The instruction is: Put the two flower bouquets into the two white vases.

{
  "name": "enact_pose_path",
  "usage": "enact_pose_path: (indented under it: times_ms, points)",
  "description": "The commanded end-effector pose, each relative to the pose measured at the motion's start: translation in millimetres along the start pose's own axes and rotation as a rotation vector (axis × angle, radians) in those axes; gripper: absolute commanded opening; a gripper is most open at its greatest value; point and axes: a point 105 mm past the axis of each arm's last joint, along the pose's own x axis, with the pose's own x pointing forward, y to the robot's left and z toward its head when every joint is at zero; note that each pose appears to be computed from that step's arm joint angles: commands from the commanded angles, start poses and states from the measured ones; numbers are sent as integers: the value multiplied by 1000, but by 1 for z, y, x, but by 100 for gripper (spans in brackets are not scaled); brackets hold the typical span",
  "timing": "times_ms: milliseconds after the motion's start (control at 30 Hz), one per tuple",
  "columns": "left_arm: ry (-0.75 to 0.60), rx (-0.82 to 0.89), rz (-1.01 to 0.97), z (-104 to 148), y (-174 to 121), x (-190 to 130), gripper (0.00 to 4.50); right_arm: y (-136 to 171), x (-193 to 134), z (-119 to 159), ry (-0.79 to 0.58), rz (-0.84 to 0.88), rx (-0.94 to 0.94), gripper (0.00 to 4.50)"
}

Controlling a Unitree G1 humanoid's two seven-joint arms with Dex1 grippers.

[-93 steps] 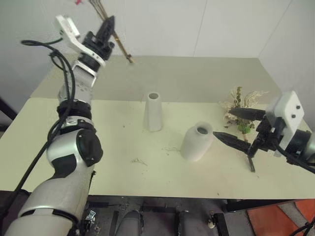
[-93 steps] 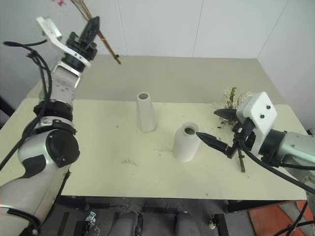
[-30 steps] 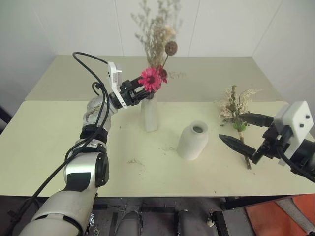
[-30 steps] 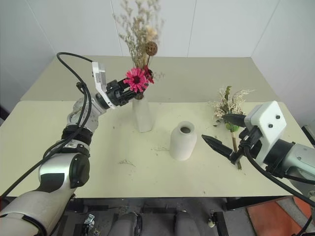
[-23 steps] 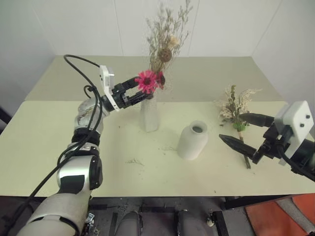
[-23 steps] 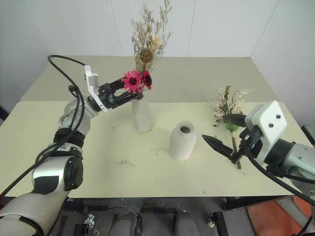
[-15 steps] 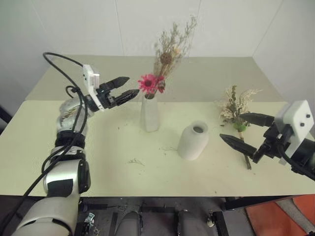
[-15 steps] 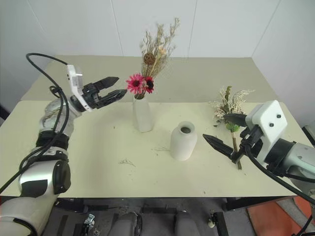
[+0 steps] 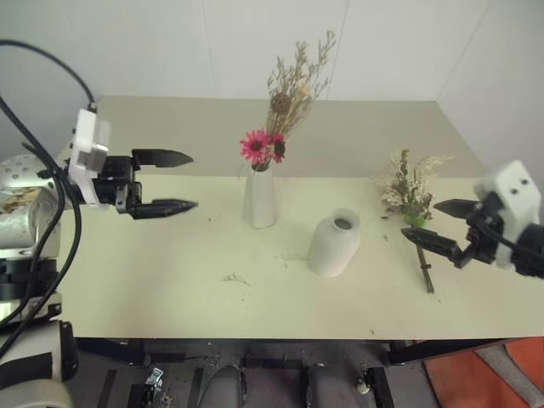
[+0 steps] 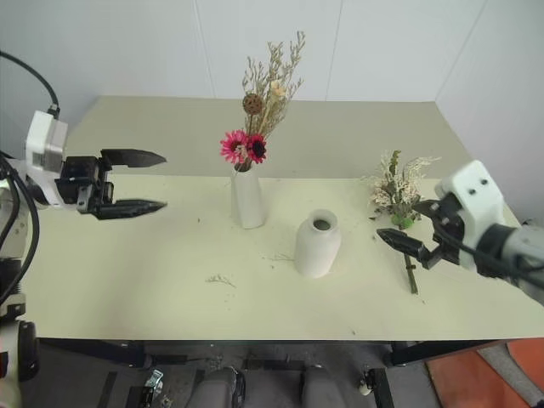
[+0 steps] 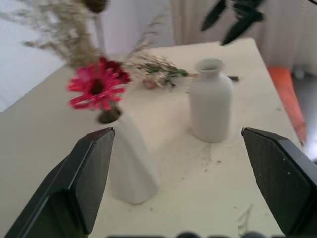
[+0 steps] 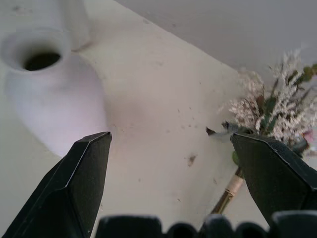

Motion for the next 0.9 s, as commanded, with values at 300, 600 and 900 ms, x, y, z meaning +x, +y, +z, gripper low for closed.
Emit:
enact_pose_path:
  times_ms: [300, 600, 900]
  points:
    - [-20, 72, -120, 14, -21, 39, 447, -69, 59, -44, 286, -174, 234, 450]
    - [10, 46, -80, -2, -24, 36, 450, -64, 82, -38, 303, -102, 267, 289]
    - [17, 38, -59, -10, -25, 33, 450, -63, 91, -45, 352, -79, 295, 19]
